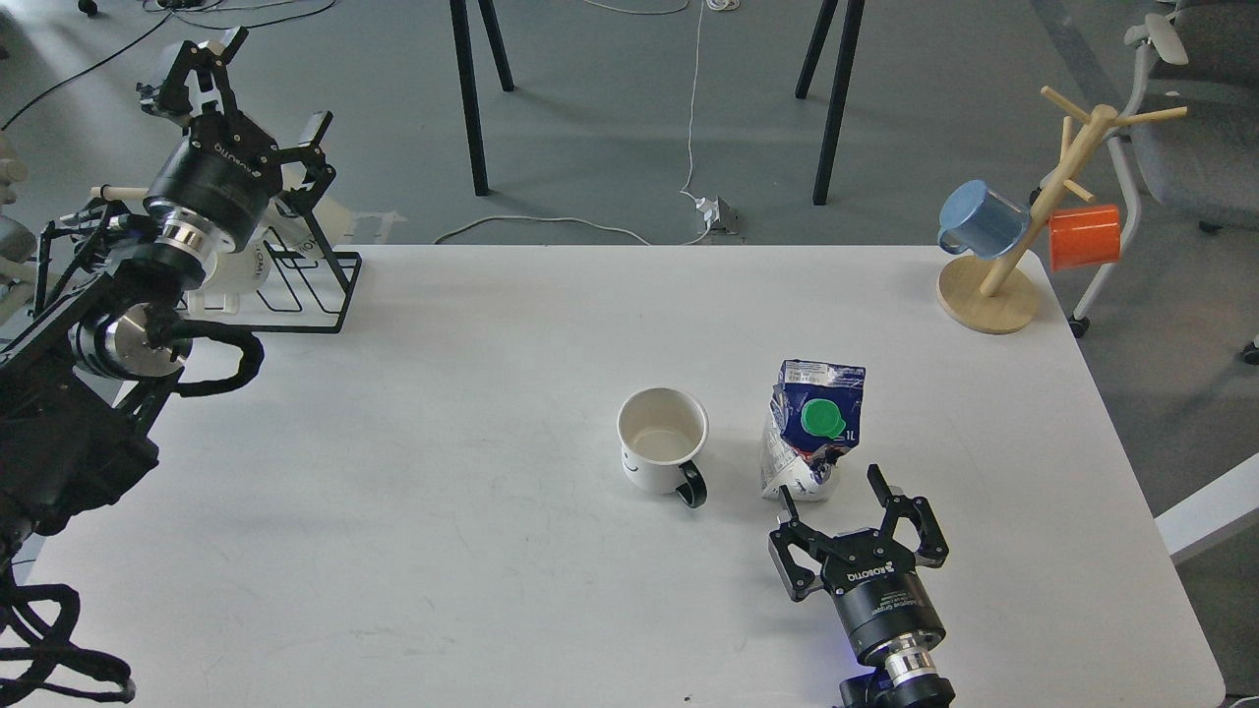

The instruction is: Place cup and milk with both arms

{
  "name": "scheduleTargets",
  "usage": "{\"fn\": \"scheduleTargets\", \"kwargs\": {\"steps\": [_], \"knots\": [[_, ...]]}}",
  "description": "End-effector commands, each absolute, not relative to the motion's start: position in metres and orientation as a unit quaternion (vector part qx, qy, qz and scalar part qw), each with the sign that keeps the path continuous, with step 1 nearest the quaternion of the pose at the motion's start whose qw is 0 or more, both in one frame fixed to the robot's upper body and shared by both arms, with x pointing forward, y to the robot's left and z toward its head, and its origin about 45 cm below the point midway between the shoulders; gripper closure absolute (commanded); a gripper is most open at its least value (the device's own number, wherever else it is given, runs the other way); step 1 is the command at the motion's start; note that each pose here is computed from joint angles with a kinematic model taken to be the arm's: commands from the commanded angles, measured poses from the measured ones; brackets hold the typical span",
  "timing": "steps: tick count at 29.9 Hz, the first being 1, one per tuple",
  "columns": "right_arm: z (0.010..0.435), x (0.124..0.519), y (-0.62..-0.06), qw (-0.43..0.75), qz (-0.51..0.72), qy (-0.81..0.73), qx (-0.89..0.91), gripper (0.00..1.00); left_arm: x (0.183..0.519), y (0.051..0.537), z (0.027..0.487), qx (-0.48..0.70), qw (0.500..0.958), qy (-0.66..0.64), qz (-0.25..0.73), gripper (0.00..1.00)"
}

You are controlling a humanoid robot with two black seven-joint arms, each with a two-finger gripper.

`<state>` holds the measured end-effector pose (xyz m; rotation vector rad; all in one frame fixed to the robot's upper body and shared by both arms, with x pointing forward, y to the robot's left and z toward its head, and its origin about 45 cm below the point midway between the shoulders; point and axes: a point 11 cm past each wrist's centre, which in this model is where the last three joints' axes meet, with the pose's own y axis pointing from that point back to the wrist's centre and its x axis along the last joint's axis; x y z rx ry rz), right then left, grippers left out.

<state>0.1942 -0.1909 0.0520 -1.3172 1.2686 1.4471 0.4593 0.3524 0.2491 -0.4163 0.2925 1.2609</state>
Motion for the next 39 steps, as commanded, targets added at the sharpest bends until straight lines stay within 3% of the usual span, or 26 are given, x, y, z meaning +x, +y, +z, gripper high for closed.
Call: {"fn": "scheduleTargets", "kwargs": {"steps": [1,7,10,13,19,24,29,39], "knots": [[0.054,0.183,-0.188,0.396,0.577,0.497,-0.513,0.03,0.459,0.353,0.249,-0.193,0.777,0.135,0.584,0.01],[0.062,0.158,-0.232,0.355,0.558,0.517,-0.544,0.02,0.459,0.353,0.249,-0.193,0.777,0.136,0.583,0.01],[0.079,0.163,-0.28,0.317,0.514,0.538,-0.588,0.01,0.46,0.353,0.25,-0.196,0.776,0.137,0.584,0.01],[0.1,0.181,-0.336,0.296,0.454,0.572,-0.615,0.01,0.46,0.349,0.249,-0.206,0.772,0.141,0.584,0.01],[0.183,0.246,-0.416,0.299,0.313,0.595,-0.677,0.01,0.462,0.342,0.245,-0.232,0.763,0.161,0.581,0.0],[0.254,0.308,-0.432,0.353,0.223,0.574,-0.705,0.01,0.463,0.35,0.246,-0.285,0.727,0.198,0.592,0.01],[0.296,0.36,-0.441,0.371,0.176,0.565,-0.716,0.01,0.463,0.352,0.246,-0.287,0.724,0.201,0.595,0.01],[0.305,0.448,-0.405,0.383,0.21,0.555,-0.708,0.01,0.463,0.35,0.242,-0.274,0.727,0.216,0.592,0.01]]}}
